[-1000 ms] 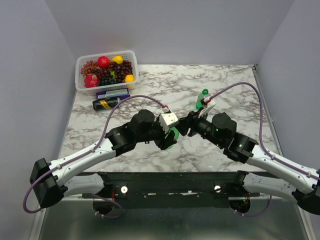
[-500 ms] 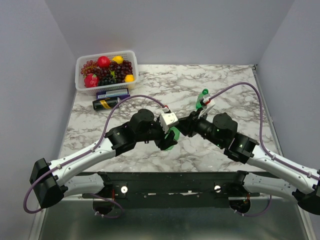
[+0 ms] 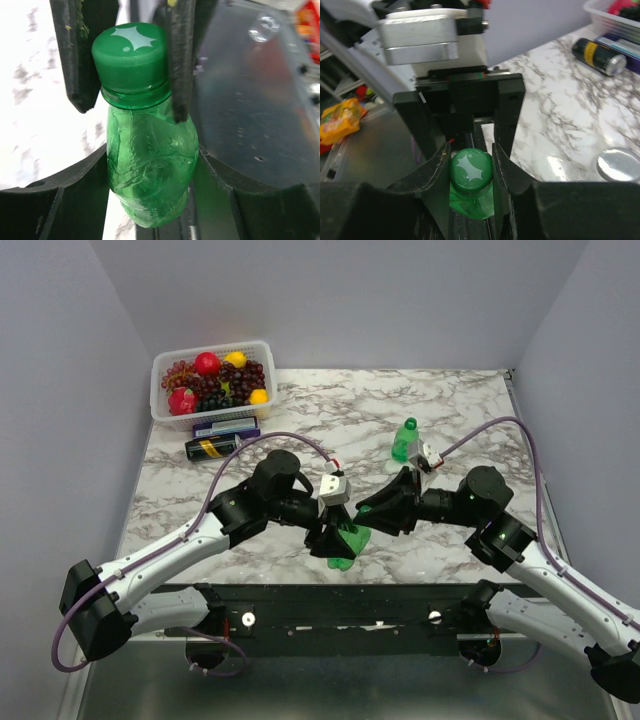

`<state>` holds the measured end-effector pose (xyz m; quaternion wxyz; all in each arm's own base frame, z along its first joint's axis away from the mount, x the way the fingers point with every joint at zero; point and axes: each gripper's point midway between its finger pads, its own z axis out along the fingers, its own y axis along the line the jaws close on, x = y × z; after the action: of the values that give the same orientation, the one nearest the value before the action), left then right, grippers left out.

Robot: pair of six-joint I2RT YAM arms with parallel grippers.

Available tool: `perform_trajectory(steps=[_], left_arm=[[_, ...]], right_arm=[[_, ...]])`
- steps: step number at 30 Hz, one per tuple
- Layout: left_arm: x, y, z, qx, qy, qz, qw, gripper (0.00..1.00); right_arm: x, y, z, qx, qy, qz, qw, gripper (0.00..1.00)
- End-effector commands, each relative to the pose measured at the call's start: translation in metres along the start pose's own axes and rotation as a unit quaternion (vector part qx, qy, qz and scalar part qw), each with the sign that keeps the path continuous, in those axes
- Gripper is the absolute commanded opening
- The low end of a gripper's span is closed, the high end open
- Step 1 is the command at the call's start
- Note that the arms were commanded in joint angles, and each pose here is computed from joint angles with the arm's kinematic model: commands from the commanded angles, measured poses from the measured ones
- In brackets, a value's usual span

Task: Unscrew the bottle caps

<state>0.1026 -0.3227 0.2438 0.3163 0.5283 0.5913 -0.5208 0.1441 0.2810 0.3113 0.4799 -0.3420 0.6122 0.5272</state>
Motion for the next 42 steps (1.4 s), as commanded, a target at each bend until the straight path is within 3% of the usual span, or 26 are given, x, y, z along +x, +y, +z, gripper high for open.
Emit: perform_trajectory(steps=[1,7,11,14,21,26,31,34,42], left_arm=[[-0.030,-0.058,-0.015,0.160,-0.042,0.037,0.985,0.28],[-0.030,-0.060,-0.015,0.174,-0.042,0.028,0.983,0.28],[-0.029,-0.055,-0.013,0.159,-0.041,0.024,0.986,0.28],[-0.027,-0.044,-0.010,0.126,-0.038,0.022,0.991,0.28],[-0.022,0.009,-0.008,-0.031,-0.022,0.018,0.999,0.23],[-0.017,0.046,-0.016,-0.157,-0.007,0.023,0.987,0.23],[-0.015,0.068,-0.028,-0.248,-0.010,0.024,0.968,0.24],[-0.015,0.079,-0.034,-0.288,-0.013,0.015,0.957,0.24],[-0.006,0.089,-0.033,-0.313,0.002,-0.004,0.950,0.24]], right_arm=[[0.023,0.044,-0.015,-0.147,0.043,-0.039,0.987,0.01],[0.031,0.056,-0.020,-0.190,0.058,-0.039,0.979,0.01],[0.028,0.050,-0.018,-0.168,0.050,-0.040,0.984,0.01],[0.020,0.043,-0.016,-0.135,0.034,-0.037,0.990,0.08],[-0.005,0.001,-0.018,0.025,-0.009,-0.019,0.999,0.63],[-0.017,-0.035,-0.032,0.151,-0.053,0.009,0.987,0.75],[-0.033,-0.059,-0.048,0.239,-0.124,0.070,0.961,0.76],[-0.040,-0.066,-0.047,0.247,-0.159,0.098,0.951,0.76],[-0.044,-0.070,-0.003,0.243,-0.130,0.111,0.955,0.75]])
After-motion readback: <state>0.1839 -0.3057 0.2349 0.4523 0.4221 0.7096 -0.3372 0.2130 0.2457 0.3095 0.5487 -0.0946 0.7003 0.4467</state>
